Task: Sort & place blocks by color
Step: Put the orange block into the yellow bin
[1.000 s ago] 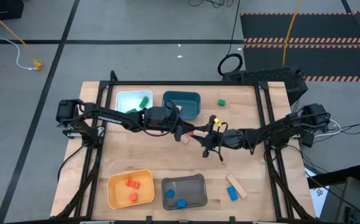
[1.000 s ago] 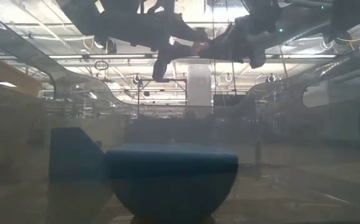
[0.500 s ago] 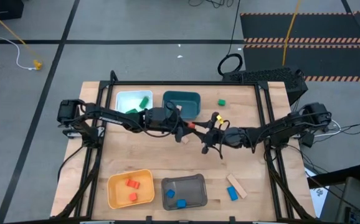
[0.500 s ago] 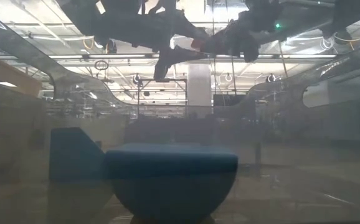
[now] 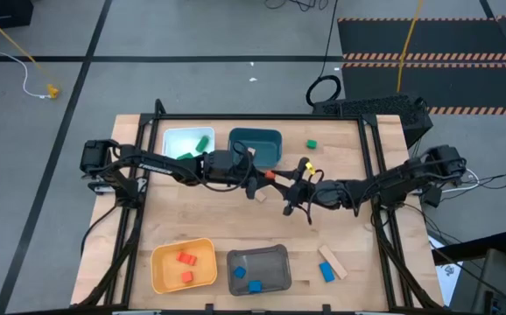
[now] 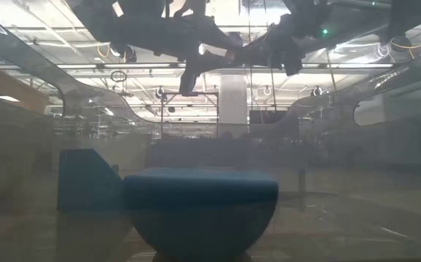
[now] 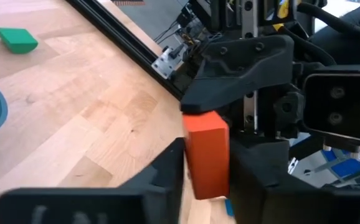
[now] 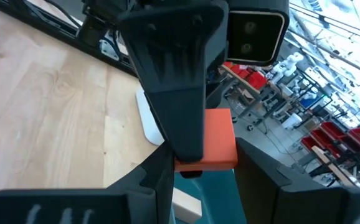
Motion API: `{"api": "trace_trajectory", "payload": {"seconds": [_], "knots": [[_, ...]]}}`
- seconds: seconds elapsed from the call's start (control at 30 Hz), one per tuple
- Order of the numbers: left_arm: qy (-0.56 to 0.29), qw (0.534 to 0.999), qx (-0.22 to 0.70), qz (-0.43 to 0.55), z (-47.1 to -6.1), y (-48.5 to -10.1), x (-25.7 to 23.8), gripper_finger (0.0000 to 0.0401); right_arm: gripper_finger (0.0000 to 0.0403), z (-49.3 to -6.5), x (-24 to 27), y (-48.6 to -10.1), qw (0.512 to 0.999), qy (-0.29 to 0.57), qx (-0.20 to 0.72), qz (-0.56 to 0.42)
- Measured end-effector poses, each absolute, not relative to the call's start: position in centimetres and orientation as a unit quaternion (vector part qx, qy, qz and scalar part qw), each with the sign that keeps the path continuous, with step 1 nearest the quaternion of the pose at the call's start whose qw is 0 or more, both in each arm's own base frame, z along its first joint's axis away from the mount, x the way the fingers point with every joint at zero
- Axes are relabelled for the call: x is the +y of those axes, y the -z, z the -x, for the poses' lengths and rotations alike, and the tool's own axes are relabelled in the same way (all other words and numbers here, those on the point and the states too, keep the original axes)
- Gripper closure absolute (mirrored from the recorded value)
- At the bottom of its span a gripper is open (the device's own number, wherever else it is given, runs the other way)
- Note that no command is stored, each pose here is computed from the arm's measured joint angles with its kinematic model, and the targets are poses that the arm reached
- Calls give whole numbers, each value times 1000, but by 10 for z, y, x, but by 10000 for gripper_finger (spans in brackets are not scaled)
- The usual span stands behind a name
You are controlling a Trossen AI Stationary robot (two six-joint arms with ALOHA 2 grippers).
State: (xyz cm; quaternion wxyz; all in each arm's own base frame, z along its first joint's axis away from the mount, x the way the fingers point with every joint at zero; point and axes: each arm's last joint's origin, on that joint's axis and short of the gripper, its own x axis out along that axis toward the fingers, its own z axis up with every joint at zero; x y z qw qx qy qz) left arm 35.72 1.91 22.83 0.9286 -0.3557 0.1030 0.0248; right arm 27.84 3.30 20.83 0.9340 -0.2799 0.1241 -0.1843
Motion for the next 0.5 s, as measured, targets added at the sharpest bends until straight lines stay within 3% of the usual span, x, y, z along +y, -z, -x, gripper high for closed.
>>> {"api": "trace_trajectory", "payload": {"seconds": [0.07,0.3,0.5], "knots": [[-26,927,104,359,-357,-228,19,336,284,-278,33,-208,932,184,126,285],[-26,927,105,359,-357,-228,19,339,280,-278,34,-207,934,176,128,283],[-19,932,105,348,-356,-230,18,339,198,-276,32,-201,930,210,157,256]]}}
